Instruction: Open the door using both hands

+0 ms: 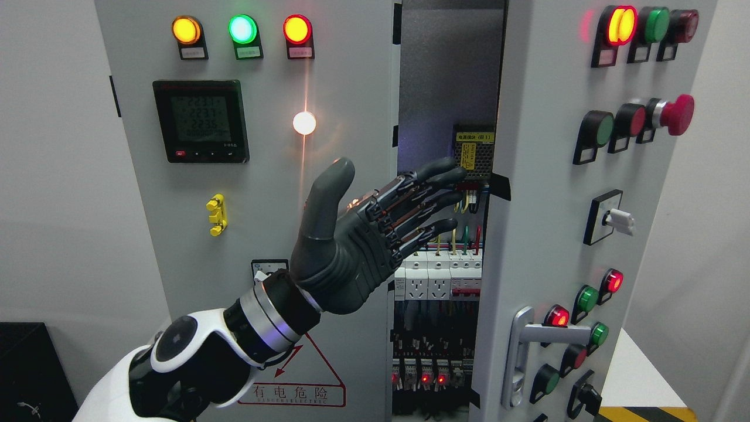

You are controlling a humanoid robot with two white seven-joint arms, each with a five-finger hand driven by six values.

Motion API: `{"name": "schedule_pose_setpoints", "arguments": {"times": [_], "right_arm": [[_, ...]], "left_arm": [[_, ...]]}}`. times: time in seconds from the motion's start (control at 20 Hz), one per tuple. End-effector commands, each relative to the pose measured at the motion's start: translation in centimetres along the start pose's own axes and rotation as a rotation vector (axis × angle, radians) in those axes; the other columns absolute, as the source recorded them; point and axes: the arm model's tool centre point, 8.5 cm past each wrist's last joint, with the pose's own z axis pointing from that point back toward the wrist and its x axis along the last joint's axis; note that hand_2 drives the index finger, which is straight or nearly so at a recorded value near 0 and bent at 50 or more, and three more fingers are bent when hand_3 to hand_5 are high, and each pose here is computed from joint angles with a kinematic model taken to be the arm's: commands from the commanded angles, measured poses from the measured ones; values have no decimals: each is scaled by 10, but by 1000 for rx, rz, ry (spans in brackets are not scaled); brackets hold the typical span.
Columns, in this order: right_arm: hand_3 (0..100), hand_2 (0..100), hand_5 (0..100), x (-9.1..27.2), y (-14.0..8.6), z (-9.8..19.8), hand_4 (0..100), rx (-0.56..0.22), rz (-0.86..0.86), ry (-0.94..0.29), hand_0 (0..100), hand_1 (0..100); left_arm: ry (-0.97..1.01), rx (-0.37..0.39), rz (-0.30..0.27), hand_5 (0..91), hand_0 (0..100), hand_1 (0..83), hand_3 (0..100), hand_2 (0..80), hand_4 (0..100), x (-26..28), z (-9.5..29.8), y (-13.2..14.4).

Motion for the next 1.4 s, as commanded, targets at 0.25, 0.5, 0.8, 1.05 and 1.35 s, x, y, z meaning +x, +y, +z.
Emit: {"name": "schedule_pose_setpoints", "arguments": {"times": [0.25, 0.5, 0.8, 1.05, 1.35], "right_arm": [[0, 0, 0, 1, 0, 0, 0, 0, -10, -2, 0, 0], [0, 0, 0, 1, -1, 0, 0, -2, -11, -2, 0, 0], [0, 0, 0, 1, 0, 0, 0, 0, -10, -2, 0, 0], [0, 0, 0, -1, 0, 0, 0, 0, -11, 1, 0, 0], [0, 0, 0, -1, 0, 0, 0, 0, -11, 1, 0, 0]], "left_arm": [[185, -55, -11, 0, 0, 0, 0, 0, 0, -18, -22, 0], [231, -64, 8, 0, 0, 0, 0, 0, 0, -37, -25, -3], [215, -95, 16, 0, 0, 0, 0, 0, 0, -26, -35, -11], [201, -127, 28, 0, 0, 0, 0, 0, 0, -17, -41, -19], [185, -174, 45, 0, 0, 0, 0, 0, 0, -17, -53, -36]]}}
